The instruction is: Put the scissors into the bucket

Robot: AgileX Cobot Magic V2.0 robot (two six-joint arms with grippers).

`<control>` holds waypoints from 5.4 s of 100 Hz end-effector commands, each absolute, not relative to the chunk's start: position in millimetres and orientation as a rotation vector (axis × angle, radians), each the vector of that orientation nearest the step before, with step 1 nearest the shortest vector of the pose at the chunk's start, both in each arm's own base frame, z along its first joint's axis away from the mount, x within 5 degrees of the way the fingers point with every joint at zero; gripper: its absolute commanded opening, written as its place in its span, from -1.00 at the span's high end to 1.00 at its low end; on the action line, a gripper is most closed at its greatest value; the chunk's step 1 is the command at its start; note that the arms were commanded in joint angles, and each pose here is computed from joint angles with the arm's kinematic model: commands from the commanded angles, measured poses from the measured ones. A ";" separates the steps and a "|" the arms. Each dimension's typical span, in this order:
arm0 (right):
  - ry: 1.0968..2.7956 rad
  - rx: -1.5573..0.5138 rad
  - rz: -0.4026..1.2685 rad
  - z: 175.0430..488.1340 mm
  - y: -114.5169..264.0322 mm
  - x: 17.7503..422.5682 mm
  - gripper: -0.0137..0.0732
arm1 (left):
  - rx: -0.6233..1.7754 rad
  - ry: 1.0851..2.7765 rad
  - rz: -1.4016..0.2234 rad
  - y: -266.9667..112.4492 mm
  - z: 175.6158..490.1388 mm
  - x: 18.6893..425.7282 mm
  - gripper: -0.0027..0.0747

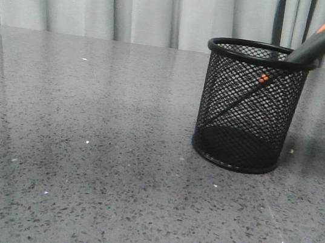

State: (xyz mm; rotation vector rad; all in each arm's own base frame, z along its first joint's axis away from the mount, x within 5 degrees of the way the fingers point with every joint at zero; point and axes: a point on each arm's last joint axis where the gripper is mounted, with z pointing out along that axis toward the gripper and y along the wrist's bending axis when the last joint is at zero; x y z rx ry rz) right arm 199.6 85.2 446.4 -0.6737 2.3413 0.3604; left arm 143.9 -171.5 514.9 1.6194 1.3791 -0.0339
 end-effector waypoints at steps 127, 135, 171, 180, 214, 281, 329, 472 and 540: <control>1.425 -0.271 0.294 347.0 19.8 43.6 0.80 | 0.786 1.273 -0.438 -62.9 349.4 58.6 0.98; 1.419 -0.267 0.296 331.5 18.1 38.4 0.80 | 0.775 1.300 -0.472 -60.0 326.6 55.2 0.98; 1.432 -0.269 0.295 302.3 16.7 33.9 0.80 | 0.794 1.382 -0.497 -57.8 277.0 52.4 0.98; 1.432 -0.269 0.295 302.3 16.7 33.9 0.80 | 0.789 1.357 -0.507 -58.3 279.3 51.8 0.98; 1.441 -0.271 0.295 300.1 17.0 34.7 0.80 | 0.783 1.345 -0.516 -58.6 280.5 51.5 0.98; 1.441 -0.271 0.295 300.1 17.0 34.7 0.80 | 0.693 1.374 -0.522 -55.6 280.9 54.8 0.98; 1.441 -0.271 0.295 300.1 17.0 34.7 0.80 | 0.137 1.467 -0.205 -14.4 229.1 63.5 0.98; 1.441 -0.271 0.295 300.1 17.0 34.7 0.81 | -0.048 1.538 -0.112 -2.2 197.1 55.8 0.98; 1.541 -0.032 0.006 201.8 1.5 54.5 0.81 | -0.048 1.538 -0.112 -2.2 197.1 55.8 0.98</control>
